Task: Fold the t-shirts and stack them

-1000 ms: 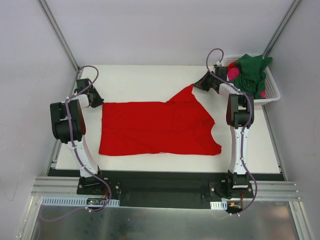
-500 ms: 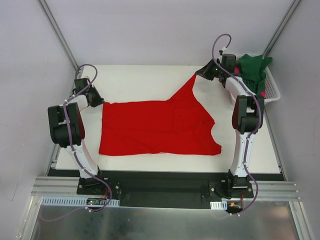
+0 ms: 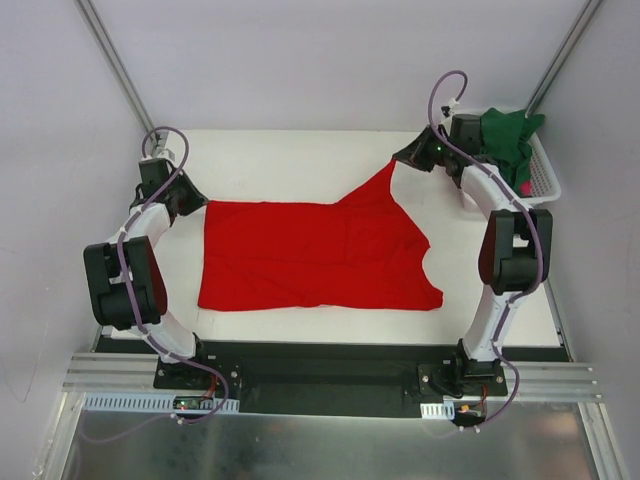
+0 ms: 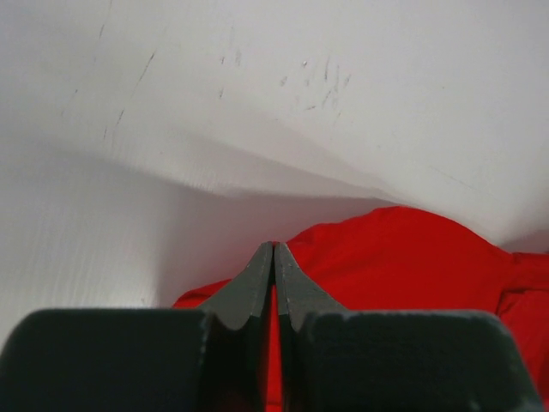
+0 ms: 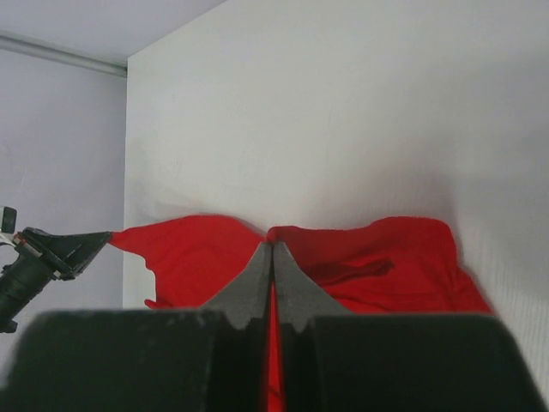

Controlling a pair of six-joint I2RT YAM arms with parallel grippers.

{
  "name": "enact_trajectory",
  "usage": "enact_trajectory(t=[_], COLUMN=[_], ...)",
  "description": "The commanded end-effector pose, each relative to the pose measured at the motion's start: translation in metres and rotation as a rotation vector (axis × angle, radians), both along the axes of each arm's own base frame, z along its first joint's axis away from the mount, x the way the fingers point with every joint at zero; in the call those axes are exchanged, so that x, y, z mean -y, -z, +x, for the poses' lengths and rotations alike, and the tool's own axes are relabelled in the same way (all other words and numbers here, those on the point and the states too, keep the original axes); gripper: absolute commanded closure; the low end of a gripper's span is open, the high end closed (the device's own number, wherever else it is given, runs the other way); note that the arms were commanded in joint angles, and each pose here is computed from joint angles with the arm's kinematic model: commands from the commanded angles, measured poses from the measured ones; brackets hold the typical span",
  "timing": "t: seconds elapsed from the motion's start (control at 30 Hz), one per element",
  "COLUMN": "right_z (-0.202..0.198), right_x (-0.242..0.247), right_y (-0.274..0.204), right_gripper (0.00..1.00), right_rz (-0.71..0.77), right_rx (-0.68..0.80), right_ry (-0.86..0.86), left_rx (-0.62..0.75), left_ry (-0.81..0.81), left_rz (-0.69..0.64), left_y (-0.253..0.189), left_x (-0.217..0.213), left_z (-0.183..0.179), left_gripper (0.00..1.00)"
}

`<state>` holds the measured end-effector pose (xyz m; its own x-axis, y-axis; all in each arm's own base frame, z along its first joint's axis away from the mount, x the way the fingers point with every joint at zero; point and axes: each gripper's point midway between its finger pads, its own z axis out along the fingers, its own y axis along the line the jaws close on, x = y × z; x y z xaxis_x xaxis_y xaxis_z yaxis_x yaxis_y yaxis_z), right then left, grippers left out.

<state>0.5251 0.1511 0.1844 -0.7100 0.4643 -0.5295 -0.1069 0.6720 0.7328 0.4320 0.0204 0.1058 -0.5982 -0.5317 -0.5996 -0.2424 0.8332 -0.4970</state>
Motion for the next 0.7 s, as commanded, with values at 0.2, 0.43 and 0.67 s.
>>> enact_trajectory(t=[0.2,0.43,0.67], right_z=[-0.083,-0.140,-0.185], right_x=[-0.003,0.009,0.026], right_y=[-0.061,-0.065,-0.068], right_gripper=[0.99,0.99,0.99], right_rz=[-0.120,-0.208,-0.250], right_rx=[0.111,0.100,0.090], right_ry=[-0.023,-0.004,0.038], left_rx=[0.077,0.069,0.036], left_ry=[-0.003,-0.002,-0.055], left_rz=[0.018,0.043,0.116], left_y=[-0.031,-0.034,-0.036], left_x=[0.001,0.001,-0.014], left_z=[-0.022,-0.040,-0.065], left_gripper=[1.00,1.00,1.00])
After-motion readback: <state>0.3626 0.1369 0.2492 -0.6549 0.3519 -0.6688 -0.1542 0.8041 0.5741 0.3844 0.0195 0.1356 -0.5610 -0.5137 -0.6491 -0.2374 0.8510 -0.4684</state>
